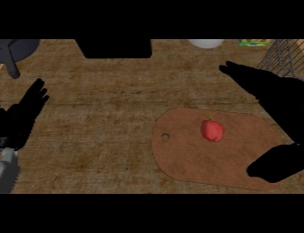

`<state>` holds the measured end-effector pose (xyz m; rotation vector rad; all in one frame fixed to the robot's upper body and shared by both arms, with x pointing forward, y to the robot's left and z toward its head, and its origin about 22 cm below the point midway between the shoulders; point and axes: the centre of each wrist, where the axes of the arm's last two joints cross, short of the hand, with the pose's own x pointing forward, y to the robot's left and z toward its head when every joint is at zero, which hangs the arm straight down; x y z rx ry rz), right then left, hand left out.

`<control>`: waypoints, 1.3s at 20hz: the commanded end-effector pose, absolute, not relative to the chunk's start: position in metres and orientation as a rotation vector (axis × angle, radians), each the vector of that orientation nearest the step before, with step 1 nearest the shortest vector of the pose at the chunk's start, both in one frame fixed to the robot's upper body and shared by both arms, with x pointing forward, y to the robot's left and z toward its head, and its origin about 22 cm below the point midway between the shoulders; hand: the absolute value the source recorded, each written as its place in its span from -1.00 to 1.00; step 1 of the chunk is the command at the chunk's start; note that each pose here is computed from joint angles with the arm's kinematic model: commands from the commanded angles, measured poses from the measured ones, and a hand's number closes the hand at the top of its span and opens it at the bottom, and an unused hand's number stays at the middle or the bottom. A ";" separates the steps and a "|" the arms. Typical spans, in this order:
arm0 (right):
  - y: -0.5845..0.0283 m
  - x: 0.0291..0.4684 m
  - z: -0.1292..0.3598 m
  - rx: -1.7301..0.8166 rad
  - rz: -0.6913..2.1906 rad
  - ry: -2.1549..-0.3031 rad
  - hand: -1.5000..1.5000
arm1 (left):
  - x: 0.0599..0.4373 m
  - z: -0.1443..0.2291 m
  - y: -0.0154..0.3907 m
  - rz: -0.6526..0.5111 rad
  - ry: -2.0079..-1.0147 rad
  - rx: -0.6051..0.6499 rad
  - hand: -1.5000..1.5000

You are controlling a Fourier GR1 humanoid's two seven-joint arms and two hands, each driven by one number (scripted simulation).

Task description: Pick the bell pepper from the cutting board and place it in the basket

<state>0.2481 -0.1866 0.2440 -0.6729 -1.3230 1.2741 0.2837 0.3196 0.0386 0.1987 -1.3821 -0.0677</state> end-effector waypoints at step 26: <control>-0.200 0.299 0.093 -0.705 1.246 -1.213 -1.00 | 0.285 0.025 0.313 -0.081 -1.380 0.200 0.00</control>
